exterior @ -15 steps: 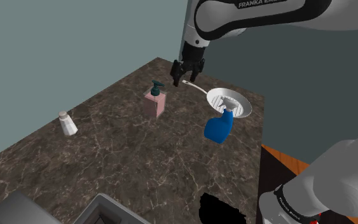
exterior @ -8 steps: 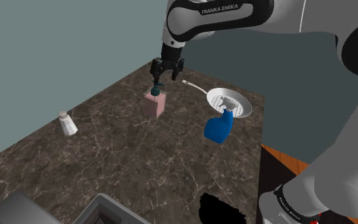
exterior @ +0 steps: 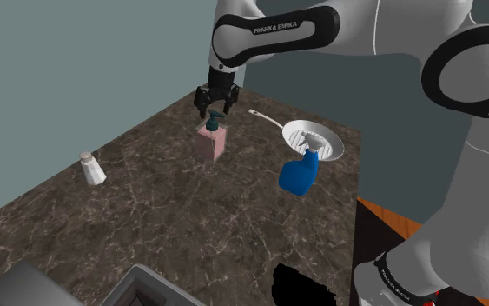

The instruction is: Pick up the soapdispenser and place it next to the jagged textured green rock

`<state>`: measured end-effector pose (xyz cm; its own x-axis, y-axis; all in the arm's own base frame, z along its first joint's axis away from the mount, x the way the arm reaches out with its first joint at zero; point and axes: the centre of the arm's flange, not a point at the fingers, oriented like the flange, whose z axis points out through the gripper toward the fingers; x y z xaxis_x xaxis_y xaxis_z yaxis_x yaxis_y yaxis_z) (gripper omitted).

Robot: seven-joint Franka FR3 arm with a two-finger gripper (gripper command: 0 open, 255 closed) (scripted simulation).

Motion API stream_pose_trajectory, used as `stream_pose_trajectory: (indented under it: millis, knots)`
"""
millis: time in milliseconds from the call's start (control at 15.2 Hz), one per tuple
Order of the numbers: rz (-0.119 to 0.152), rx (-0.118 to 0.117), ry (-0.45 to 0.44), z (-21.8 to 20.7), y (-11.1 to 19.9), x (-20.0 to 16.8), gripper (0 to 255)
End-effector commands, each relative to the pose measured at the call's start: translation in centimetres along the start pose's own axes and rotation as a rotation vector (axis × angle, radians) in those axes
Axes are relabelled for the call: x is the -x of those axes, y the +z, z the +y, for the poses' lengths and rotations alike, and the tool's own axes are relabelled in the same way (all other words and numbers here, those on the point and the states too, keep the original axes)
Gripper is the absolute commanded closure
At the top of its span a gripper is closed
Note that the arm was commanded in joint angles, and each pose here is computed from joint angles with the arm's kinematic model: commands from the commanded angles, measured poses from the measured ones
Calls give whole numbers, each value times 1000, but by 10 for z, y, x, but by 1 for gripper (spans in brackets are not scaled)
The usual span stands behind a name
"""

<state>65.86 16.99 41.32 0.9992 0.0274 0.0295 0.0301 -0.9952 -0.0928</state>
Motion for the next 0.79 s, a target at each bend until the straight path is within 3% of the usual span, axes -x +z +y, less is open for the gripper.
stream_pose_trajectory:
  millis: [0, 594, 660, 726]
  knots:
    - [0, 0, 0, 1, 10, 0, 0]
    - [0, 0, 0, 0, 19, 0, 0]
    - [0, 0, 0, 0, 19, 0, 255]
    - [0, 0, 0, 0, 19, 0, 255]
